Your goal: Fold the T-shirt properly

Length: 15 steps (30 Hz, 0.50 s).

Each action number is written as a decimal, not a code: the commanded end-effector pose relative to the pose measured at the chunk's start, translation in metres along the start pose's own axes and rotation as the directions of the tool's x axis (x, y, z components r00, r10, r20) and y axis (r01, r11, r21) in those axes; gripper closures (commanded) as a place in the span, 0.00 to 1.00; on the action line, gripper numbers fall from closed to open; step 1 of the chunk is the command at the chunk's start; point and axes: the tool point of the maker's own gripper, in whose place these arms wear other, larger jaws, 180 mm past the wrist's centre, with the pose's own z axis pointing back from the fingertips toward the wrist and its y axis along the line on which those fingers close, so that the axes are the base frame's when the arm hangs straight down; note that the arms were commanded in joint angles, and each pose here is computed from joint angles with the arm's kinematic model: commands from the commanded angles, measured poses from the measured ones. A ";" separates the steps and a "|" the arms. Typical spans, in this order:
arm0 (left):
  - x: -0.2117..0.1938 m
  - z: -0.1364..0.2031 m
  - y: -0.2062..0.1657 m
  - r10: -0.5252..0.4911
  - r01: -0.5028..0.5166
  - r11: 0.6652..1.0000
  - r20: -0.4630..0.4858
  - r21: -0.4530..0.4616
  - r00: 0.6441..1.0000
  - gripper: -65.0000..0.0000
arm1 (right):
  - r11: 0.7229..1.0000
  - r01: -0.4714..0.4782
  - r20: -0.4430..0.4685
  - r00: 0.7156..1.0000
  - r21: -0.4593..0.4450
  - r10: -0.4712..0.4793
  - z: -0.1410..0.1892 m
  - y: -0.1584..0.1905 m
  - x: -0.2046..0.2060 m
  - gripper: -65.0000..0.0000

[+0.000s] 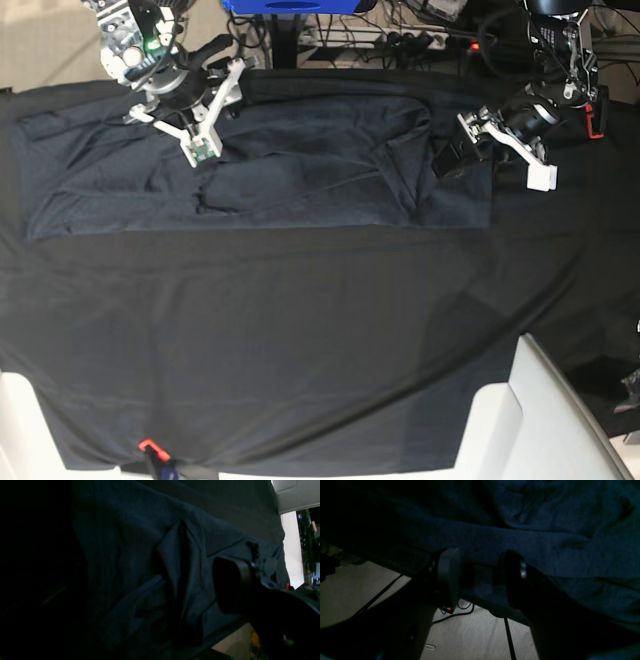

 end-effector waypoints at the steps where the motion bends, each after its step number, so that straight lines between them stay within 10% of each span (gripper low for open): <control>1: -0.039 -0.002 0.006 -0.006 0.014 0.999 -0.171 0.046 0.985 0.03 | 1.000 -0.003 0.028 1.000 0.002 0.003 0.002 0.000 0.007 0.58; 15: -0.059 -0.017 0.007 0.045 -0.038 0.999 -0.212 0.037 0.976 0.35 | 1.000 -0.006 0.030 1.000 -0.001 0.006 0.002 -0.001 0.008 0.58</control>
